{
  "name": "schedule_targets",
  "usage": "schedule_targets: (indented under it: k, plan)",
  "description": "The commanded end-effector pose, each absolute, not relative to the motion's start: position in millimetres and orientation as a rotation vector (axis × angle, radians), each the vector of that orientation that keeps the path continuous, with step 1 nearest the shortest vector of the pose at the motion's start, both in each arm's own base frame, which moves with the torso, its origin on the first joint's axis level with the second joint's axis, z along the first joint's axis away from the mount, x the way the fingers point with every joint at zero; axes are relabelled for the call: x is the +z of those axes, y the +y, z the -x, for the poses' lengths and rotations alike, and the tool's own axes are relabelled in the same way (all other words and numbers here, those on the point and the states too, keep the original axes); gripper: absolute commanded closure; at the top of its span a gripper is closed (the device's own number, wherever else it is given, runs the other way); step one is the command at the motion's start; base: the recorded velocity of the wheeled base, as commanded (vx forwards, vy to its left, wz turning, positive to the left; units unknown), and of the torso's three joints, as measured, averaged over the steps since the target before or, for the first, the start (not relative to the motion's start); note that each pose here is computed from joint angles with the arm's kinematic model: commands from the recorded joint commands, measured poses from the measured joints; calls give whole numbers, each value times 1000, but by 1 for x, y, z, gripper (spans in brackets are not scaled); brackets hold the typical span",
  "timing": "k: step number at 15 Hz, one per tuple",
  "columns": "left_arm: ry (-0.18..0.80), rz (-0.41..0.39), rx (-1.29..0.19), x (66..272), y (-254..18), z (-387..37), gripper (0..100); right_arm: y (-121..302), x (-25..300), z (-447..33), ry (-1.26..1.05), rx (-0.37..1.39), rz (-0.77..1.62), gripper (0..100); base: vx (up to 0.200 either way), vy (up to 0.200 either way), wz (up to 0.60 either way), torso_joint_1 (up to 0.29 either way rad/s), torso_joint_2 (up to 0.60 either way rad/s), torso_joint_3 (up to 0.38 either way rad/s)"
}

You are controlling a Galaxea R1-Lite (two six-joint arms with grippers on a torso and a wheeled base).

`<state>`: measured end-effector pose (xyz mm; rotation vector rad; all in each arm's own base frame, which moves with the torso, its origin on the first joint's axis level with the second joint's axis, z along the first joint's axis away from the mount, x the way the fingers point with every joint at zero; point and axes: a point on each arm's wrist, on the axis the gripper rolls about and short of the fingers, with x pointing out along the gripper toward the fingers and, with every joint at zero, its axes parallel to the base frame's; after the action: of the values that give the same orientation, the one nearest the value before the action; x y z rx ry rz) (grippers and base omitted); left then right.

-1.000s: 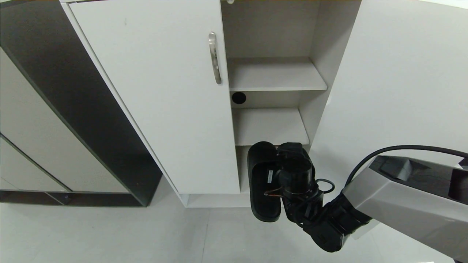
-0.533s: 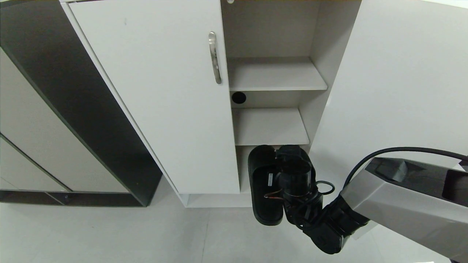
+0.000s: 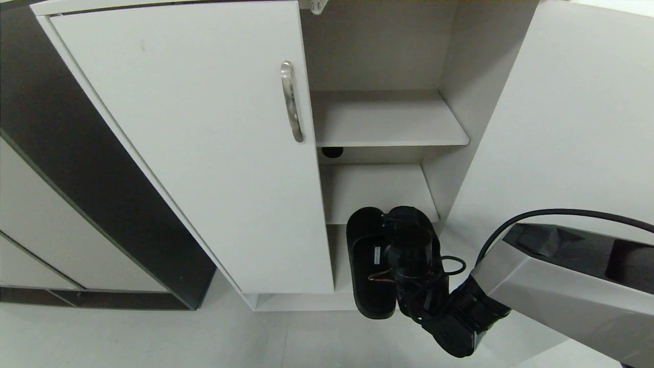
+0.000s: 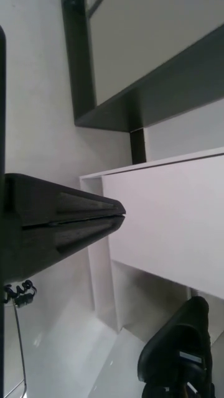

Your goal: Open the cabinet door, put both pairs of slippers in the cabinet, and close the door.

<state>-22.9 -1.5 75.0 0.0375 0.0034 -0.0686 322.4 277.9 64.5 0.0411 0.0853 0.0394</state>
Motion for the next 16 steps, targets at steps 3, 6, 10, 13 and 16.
schedule_targets:
  k: [3,6,10,13,16]
  plan:
    - [5,-37,-69,75,-1,23,100,278,61,-323,70,42,-25,100,200,0,0,4,7,1]
    - [5,-37,-69,75,-1,23,100,284,57,-328,41,50,-1,100,67,0,0,1,-1,1]
    - [5,-35,-69,75,-1,23,100,284,57,-355,0,18,-5,100,0,0,0,0,0,0]
    - [5,-35,-69,75,-1,23,100,285,55,-377,-21,-8,-4,100,0,0,0,0,0,0]
    - [5,-35,-69,75,-1,23,100,287,65,-393,-24,-25,-2,100,0,0,0,0,0,0]
